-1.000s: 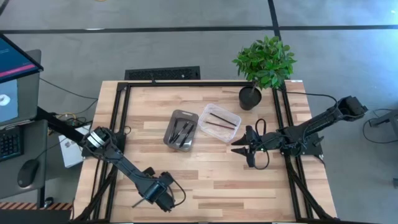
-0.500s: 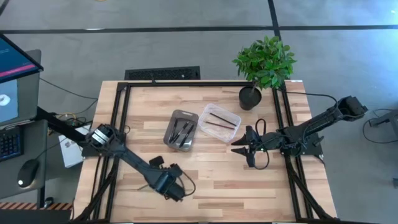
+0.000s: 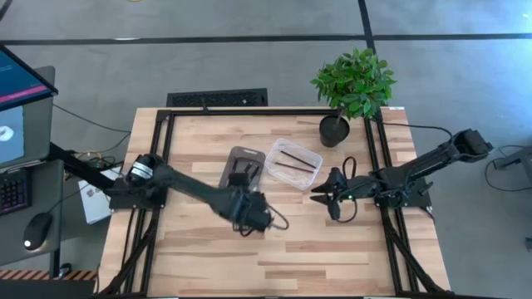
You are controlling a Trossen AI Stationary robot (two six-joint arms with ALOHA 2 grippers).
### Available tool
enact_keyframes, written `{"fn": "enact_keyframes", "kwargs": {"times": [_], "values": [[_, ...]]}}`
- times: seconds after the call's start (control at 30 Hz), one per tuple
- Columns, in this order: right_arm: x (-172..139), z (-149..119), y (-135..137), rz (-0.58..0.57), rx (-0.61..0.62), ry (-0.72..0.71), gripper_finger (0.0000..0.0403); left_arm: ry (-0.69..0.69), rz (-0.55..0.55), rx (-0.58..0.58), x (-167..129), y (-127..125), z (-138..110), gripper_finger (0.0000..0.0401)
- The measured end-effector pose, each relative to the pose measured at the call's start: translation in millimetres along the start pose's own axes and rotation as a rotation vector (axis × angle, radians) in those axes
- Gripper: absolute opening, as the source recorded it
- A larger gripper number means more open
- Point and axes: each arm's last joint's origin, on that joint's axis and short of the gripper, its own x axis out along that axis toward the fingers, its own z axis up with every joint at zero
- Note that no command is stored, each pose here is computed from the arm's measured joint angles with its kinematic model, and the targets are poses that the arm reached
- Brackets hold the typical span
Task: Sort pens & pencils
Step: Put the green colored pencil into the transparent bin
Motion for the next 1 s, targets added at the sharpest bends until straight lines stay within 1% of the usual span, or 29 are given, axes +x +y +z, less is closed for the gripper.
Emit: {"fn": "enact_keyframes", "kwargs": {"times": [0.2,0.43,0.63,0.73,0.87,0.93,1.0], "values": [[-8.6,2.2,-1.4,0.000,0.028,0.000,0.0170,-0.101,0.091,0.120,-2.3,44.4,28.5,0.0012],[-20.9,0.0,-8.8,-0.068,0.095,0.032,0.0170,-0.252,0.094,0.241,1.2,79.9,57.7,0.0012],[-28.7,-5.2,-16.6,-0.169,0.143,0.060,0.0170,-0.443,0.050,0.375,5.0,98.9,80.2,0.0012],[-30.9,-7.9,-19.6,-0.211,0.170,0.073,0.0170,-0.530,0.036,0.396,5.5,107.5,88.4,0.0012],[-31.0,-8.2,-20.3,-0.228,0.174,0.066,0.0170,-0.622,-0.010,0.407,6.0,115.7,95.3,0.0012],[-31.0,-8.1,-20.4,-0.230,0.173,0.064,0.0170,-0.658,-0.026,0.426,9.7,116.9,100.1,0.0011],[-31.0,-8.0,-20.4,-0.231,0.174,0.062,0.0170,-0.653,-0.026,0.445,14.8,117.3,101.5,0.0011]]}}
